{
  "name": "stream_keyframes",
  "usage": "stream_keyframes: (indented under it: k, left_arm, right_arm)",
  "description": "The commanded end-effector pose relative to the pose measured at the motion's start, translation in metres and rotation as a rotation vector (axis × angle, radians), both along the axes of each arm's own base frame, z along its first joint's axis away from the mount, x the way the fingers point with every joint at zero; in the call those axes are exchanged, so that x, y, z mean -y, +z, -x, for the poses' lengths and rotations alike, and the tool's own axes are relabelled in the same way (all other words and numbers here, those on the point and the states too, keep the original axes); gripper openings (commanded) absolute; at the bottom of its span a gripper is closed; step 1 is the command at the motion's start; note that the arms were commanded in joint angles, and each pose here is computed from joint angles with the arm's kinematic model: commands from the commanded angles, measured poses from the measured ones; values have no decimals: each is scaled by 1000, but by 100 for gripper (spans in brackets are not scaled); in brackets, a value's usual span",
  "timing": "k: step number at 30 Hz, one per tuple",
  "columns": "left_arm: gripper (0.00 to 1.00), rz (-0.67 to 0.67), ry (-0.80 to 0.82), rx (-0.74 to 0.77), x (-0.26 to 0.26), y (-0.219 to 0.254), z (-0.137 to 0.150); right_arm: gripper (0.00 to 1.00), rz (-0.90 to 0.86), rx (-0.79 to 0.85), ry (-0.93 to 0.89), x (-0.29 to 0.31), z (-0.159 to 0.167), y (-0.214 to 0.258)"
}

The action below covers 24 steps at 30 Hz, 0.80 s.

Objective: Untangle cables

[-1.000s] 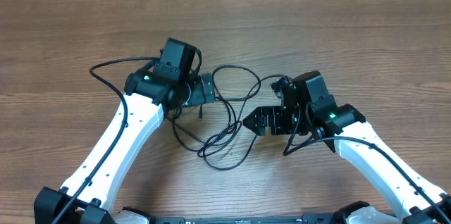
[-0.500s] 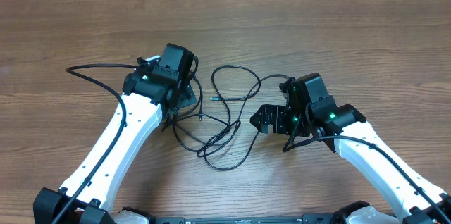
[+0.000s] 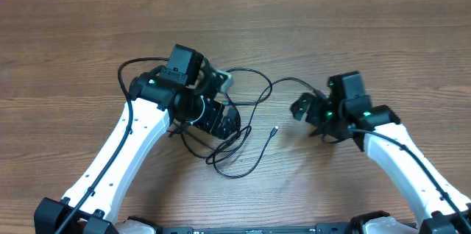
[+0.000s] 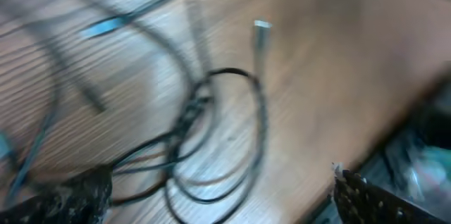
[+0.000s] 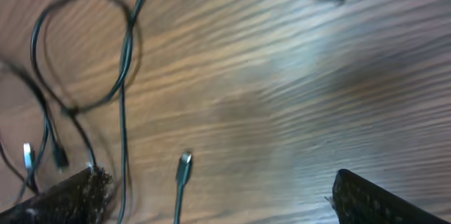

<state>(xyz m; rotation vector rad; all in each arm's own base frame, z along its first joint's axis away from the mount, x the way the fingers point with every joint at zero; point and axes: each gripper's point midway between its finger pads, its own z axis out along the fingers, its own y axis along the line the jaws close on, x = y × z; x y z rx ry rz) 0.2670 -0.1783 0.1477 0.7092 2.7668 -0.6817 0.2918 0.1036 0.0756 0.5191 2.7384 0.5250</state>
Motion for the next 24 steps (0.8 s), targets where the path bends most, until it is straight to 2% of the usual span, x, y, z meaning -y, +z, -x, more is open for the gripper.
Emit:
stream_keyframes:
  k: [1, 5, 8, 13, 16, 18, 19, 24]
  left_arm:
    - [100, 77, -244, 77, 21, 12, 18]
    - [100, 10, -279, 37, 22, -9, 29]
    - [93, -6, -328, -11, 31, -24, 41]
    - [91, -76, -362, -72, 36, -50, 51]
    - [83, -121, -367, -121, 33, -68, 54]
    - [70, -124, -351, -174, 34, -78, 57]
    - [60, -116, -348, -193, 36, -80, 58]
    - [4, -16, -357, -250, 51, -77, 67]
  right_arm:
    - [100, -25, 26, 1, 13, -8, 6]
    - [100, -23, 29, 7, 19, -9, 6]
    - [100, -24, 34, 7, 18, -10, 6]
    - [100, -23, 34, 7, 19, -10, 6]
    - [100, -20, 35, 15, 19, -10, 6]
    - [100, -16, 38, 23, 19, -10, 6]
    - [100, -16, 37, 23, 19, -10, 6]
    - [100, -16, 35, 23, 19, -9, 6]
